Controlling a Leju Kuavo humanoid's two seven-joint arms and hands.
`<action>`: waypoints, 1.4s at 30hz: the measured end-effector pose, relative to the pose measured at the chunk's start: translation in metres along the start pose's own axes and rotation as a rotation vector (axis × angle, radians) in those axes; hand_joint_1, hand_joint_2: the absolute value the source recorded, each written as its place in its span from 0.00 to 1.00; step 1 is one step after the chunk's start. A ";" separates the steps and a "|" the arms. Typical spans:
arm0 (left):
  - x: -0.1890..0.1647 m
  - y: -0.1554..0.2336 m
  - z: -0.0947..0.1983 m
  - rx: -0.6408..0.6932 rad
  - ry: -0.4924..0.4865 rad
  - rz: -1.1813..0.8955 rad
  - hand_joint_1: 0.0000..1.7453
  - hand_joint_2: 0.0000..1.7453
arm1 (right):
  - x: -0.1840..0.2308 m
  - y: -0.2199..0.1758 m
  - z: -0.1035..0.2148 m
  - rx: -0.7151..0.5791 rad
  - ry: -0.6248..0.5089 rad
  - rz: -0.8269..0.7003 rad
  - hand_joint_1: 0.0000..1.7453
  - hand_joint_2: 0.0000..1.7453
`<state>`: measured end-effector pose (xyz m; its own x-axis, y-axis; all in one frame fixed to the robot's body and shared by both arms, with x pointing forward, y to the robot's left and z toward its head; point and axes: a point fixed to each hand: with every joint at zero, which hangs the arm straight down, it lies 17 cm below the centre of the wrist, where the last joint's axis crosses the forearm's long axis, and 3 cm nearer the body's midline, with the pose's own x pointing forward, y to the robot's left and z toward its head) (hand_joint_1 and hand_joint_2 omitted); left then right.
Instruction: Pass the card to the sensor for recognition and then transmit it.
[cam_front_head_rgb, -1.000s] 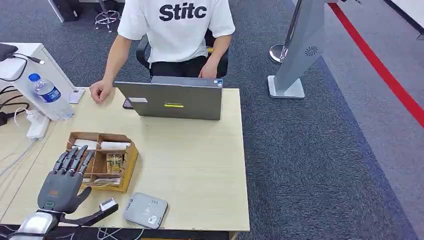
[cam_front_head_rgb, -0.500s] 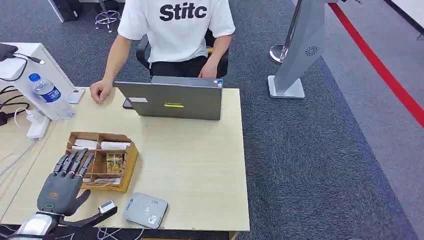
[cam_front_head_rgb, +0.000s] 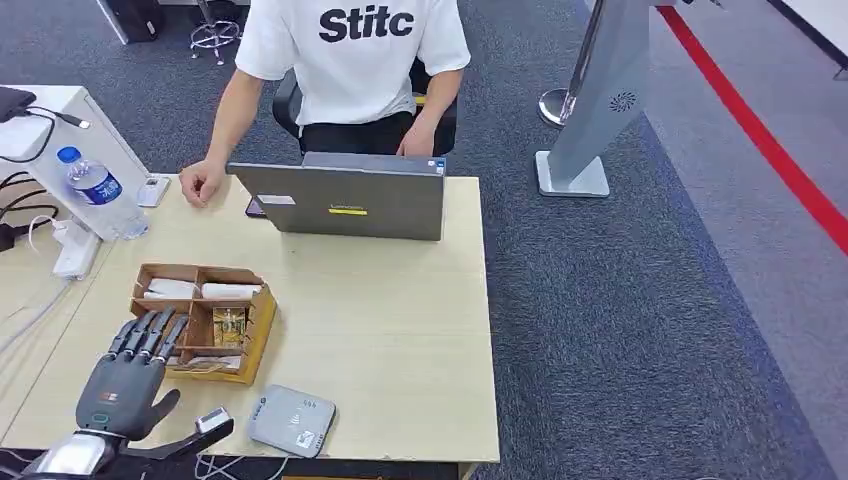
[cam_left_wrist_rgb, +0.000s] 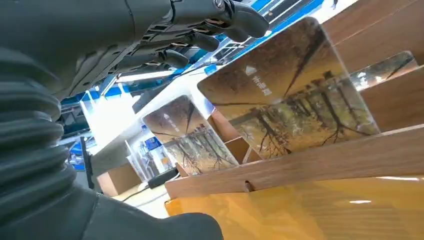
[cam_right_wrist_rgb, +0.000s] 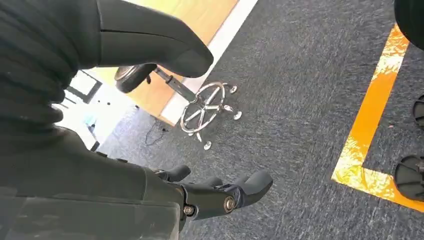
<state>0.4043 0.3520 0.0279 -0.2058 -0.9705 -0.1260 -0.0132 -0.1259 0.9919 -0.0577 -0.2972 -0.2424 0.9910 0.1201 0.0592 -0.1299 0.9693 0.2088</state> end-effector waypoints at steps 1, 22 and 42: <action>-0.001 -0.001 0.000 -0.001 0.003 0.002 0.00 1.00 | 0.000 0.000 0.000 0.001 0.000 0.000 0.00 1.00; -0.003 -0.006 0.002 -0.014 0.010 0.001 0.00 1.00 | -0.001 0.001 -0.001 0.006 0.001 -0.001 0.00 1.00; -0.020 -0.009 0.004 -0.033 0.067 0.006 1.00 1.00 | -0.001 0.000 0.000 0.006 0.005 -0.001 0.00 1.00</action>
<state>0.4048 0.3731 0.0213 -0.1393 -0.9827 -0.1217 0.0207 -0.1257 0.9918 -0.0589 -0.2967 -0.2429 0.9912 0.1207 0.0540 -0.1295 0.9680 0.2148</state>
